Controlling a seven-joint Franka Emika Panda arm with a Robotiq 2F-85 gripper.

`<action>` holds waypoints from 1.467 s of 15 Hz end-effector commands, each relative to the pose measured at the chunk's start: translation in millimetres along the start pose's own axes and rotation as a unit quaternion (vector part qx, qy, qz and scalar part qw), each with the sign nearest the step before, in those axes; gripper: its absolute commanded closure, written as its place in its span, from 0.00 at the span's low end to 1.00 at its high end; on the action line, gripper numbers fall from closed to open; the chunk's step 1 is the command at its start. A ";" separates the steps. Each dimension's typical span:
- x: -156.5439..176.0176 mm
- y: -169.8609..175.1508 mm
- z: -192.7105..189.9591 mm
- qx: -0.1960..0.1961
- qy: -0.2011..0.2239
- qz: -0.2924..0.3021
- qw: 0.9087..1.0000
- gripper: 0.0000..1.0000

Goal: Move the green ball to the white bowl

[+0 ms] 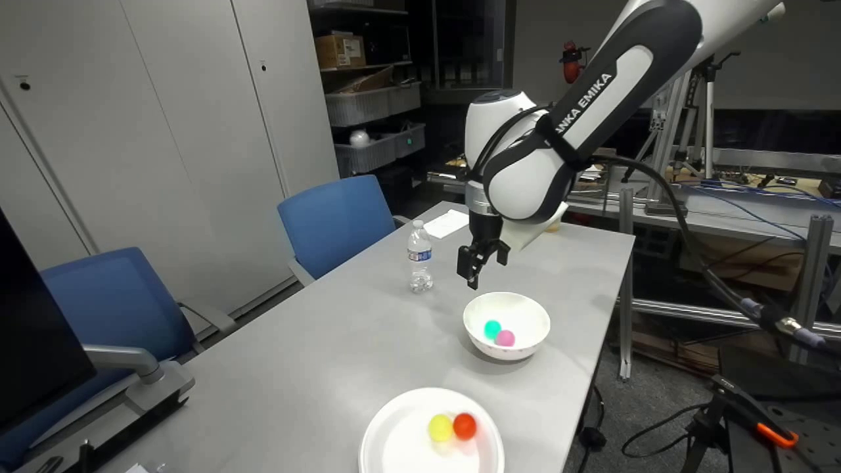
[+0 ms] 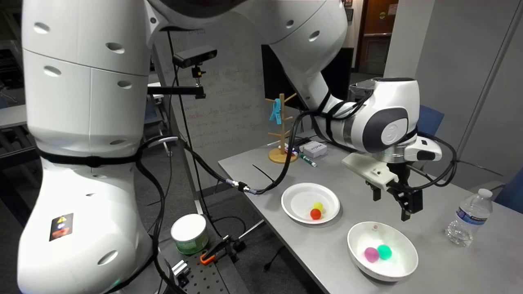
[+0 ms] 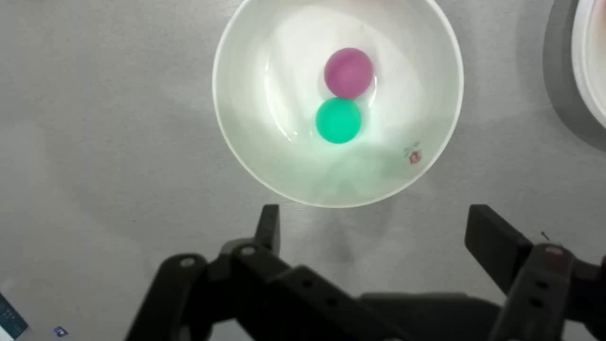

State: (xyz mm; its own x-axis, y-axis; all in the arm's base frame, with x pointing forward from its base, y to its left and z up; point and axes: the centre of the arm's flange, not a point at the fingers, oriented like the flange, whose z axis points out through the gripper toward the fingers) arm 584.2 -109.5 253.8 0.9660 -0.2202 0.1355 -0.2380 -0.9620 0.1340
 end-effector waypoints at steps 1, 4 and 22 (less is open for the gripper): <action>-33.5 -10.2 -44.9 -0.004 0.004 -0.003 1.000 0.00; -55.5 -17.8 -67.0 -0.003 0.013 -0.012 1.000 0.00; -75.2 -27.7 -79.1 0.003 0.022 -0.020 1.000 0.00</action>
State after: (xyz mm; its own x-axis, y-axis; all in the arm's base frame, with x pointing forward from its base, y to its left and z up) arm 510.2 -53.6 317.5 0.9694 -0.1734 0.1737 -0.1977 -0.9710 0.1342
